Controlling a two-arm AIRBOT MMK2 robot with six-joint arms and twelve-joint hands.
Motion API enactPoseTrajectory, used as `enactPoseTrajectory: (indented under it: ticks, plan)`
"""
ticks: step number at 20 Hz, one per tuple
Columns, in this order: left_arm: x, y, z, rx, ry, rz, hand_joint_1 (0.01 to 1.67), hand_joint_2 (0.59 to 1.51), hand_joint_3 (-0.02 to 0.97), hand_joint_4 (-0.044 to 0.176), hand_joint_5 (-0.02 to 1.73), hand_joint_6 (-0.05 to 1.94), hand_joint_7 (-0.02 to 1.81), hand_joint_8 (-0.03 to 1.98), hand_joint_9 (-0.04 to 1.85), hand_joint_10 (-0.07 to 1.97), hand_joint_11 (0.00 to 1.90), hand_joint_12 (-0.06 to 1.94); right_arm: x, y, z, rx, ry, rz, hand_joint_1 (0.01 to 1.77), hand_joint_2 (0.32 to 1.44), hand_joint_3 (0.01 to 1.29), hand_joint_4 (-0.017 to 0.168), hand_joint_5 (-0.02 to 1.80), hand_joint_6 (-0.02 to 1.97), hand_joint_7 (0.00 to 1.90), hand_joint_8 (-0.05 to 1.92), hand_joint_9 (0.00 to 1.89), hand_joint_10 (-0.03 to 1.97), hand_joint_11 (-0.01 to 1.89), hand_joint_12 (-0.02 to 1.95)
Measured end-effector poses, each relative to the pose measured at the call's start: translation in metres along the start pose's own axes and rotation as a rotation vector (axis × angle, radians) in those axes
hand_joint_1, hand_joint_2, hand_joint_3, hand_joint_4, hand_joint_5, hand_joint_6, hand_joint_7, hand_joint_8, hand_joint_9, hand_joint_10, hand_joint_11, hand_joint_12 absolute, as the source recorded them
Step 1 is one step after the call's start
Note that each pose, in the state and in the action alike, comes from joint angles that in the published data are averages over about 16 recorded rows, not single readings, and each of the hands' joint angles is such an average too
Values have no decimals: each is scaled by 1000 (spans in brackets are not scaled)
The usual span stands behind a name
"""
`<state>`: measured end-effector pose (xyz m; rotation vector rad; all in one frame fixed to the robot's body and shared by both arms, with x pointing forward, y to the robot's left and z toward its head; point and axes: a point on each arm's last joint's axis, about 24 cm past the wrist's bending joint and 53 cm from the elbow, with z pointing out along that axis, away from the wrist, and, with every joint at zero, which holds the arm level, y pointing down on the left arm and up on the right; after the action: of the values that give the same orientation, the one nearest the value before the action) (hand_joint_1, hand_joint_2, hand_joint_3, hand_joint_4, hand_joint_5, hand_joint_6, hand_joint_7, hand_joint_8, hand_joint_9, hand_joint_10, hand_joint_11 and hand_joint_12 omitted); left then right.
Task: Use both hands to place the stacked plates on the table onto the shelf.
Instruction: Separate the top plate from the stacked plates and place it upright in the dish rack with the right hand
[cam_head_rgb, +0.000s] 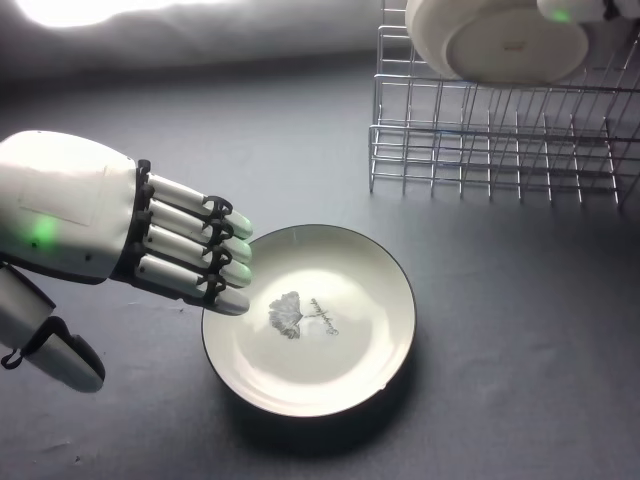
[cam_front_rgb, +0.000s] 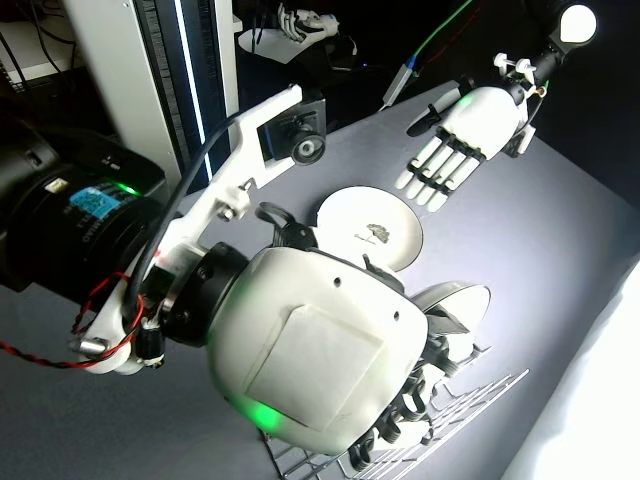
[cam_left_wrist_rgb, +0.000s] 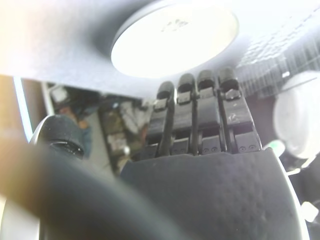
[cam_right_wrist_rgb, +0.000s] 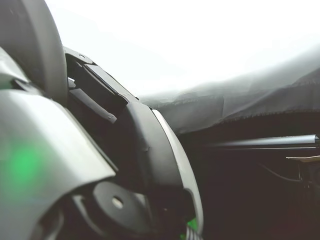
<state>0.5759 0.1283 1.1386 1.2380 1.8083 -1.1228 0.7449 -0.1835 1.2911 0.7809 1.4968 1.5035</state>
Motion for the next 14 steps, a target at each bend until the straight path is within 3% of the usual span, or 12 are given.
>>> enactPoseTrajectory:
  ticks: [6, 14]
  plan:
    - [9, -5, 13, 44, 23, 16, 22, 1211, 9, 1, 111, 8, 130, 12, 101, 9, 24, 167, -10, -12, -3, 13, -16, -37, 1274, 1094, 13, -6, 818, 1098, 965, 994, 861, 1178, 536, 1606]
    - [21, 3, 28, 36, 49, 14, 22, 1211, 9, 1, 115, 7, 125, 11, 98, 9, 20, 167, -19, -32, -7, 51, -27, -93, 1313, 1095, 13, -9, 813, 1099, 967, 976, 858, 1243, 540, 1617]
